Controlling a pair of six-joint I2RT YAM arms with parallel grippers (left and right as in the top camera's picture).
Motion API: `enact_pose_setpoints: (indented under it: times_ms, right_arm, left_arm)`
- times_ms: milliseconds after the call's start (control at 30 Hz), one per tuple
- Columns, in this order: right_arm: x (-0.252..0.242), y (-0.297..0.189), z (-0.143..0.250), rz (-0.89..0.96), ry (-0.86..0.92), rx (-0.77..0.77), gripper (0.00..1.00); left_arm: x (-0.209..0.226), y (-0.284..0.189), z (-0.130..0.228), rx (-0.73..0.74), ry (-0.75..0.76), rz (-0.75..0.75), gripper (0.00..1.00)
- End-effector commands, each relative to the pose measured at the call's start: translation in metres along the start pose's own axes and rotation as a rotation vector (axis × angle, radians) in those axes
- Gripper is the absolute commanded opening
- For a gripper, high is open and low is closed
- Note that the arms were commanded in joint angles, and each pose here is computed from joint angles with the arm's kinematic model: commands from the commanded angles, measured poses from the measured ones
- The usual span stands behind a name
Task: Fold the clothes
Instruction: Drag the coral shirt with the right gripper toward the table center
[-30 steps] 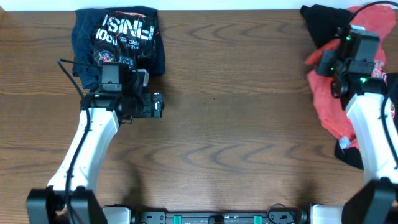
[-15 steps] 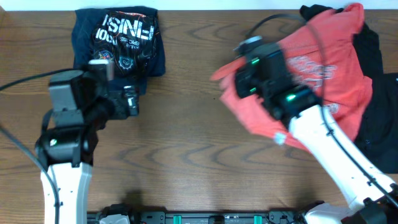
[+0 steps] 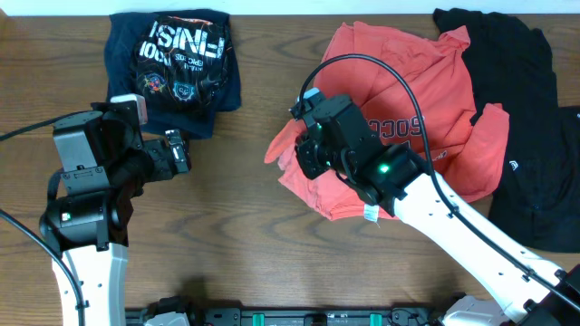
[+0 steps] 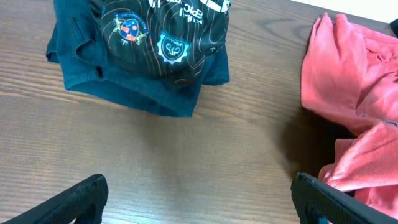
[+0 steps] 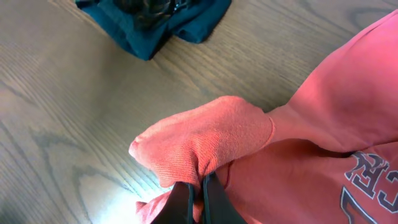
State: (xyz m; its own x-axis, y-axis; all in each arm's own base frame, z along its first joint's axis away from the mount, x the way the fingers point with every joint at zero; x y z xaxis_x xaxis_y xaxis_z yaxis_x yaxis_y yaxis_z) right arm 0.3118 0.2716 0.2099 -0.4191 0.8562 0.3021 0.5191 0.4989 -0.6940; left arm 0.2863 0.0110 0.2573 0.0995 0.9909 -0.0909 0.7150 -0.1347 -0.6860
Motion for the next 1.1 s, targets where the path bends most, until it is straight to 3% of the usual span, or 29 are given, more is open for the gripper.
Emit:
enact_pose_setpoints:
  times_ms: [0, 167, 400, 600, 767, 900, 1067]
  right_arm:
    - [-0.003, -0.007, -0.015, -0.004, 0.031, -0.049, 0.01]
    - [0.011, 0.004, -0.012, -0.082, 0.020, -0.028, 0.01]
    - [0.047, 0.029, 0.032, -0.164, -0.033, 0.129, 0.01]
    - [0.043, 0.005, 0.039, -0.116, -0.015, 0.153, 0.01]
    - [-0.018, -0.067, 0.007, 0.057, 0.121, 0.017, 0.01]
    - [-0.069, -0.153, -0.019, 0.139, 0.247, -0.191, 0.01]
    - [-0.129, -0.243, -0.010, 0.333, 0.416, -0.414, 0.01]
  left_arm:
    - [0.000, -0.003, -0.004, -0.007, -0.006, 0.002, 0.95]
    - [0.000, -0.003, -0.003, -0.006, -0.007, 0.002, 0.95]
    - [0.000, -0.002, -0.003, -0.005, -0.007, 0.002, 0.95]
    - [0.001, 0.002, -0.002, 0.008, -0.010, 0.004, 0.95]
    - [0.002, 0.009, 0.000, 0.033, -0.017, 0.016, 0.95]
    - [-0.004, 0.022, 0.001, 0.056, -0.012, 0.052, 0.95]
    - [-0.027, 0.046, -0.007, 0.058, 0.051, 0.121, 0.95]
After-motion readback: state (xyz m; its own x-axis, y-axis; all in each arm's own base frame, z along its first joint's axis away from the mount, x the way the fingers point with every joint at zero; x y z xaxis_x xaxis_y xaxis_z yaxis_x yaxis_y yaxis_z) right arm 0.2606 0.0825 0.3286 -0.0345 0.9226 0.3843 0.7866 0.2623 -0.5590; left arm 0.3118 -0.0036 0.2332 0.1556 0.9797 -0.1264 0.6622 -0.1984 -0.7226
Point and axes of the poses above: each gripper's point midway between its finger pads, its own y axis out along the fingers, its own x axis along the line the jaws close on, z = x × y, the point moved 2 cm from there along -y, back along the fingers, and after that the axes turned 11 degrees about y, right-handed, at the moved point
